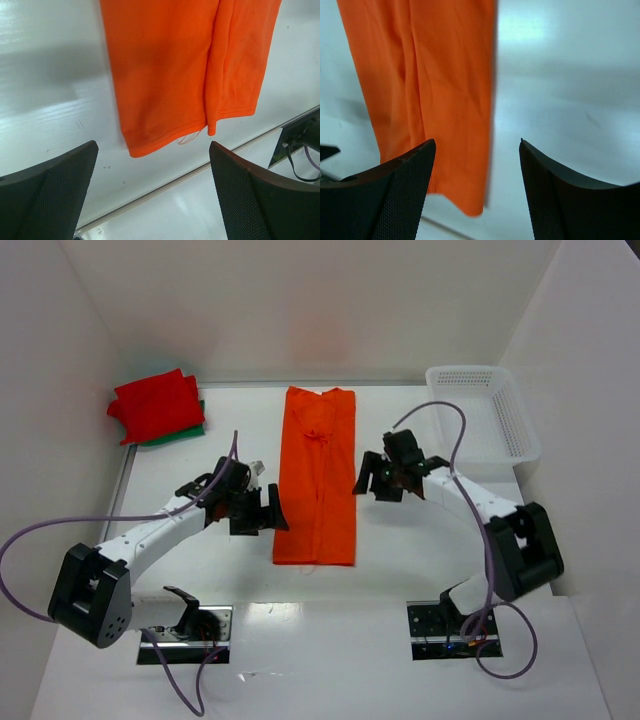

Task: Fold and stack the t-shirts
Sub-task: Grab the bottom of the folded rectangular tshirt with both arms, then fold the folded rectangular tshirt in 1/3 of the way

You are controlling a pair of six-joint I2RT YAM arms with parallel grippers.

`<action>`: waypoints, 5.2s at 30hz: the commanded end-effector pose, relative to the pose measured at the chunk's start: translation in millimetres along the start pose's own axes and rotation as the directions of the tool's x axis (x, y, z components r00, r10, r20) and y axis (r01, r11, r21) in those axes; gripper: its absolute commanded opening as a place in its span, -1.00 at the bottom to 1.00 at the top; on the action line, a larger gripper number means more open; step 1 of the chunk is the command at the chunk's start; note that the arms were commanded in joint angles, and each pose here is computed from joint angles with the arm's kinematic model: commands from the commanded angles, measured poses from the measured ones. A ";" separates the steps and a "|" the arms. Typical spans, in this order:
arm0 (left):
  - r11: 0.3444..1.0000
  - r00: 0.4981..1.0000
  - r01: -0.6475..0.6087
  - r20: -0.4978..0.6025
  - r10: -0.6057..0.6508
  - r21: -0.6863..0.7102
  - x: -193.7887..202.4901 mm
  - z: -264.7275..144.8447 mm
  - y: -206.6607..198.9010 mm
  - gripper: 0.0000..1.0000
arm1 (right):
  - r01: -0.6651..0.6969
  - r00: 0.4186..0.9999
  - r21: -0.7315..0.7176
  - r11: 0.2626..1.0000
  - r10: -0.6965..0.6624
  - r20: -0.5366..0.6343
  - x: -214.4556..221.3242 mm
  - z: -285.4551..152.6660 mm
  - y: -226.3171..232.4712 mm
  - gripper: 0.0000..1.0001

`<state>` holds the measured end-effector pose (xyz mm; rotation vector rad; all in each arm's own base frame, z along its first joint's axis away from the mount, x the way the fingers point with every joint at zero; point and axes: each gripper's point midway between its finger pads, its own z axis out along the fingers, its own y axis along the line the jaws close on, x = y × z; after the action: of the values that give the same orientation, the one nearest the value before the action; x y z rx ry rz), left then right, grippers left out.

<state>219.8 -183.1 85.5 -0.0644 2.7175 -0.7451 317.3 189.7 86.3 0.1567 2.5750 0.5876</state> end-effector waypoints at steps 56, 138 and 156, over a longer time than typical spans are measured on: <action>0.980 0.970 0.185 -0.149 -0.194 -0.066 42.4 25.0 27.6 0.61 | -0.047 0.968 -0.096 0.994 0.021 -0.250 162.9 -2.5 25.0 -0.42; 0.992 1.000 0.020 0.009 -0.021 0.121 -153.1 30.2 -24.3 -1.00 | -0.041 0.997 -0.149 0.988 0.050 0.061 -54.3 7.9 50.1 -1.00; 0.989 0.999 -0.005 0.036 0.000 0.148 -243.9 85.1 -1.0 -1.00 | -0.054 0.992 -0.107 0.993 0.065 0.104 -137.2 72.3 27.5 -1.00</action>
<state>454.4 -197.8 66.7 -0.1090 2.7021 -0.9155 442.5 207.8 84.5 0.2769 2.5151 0.6986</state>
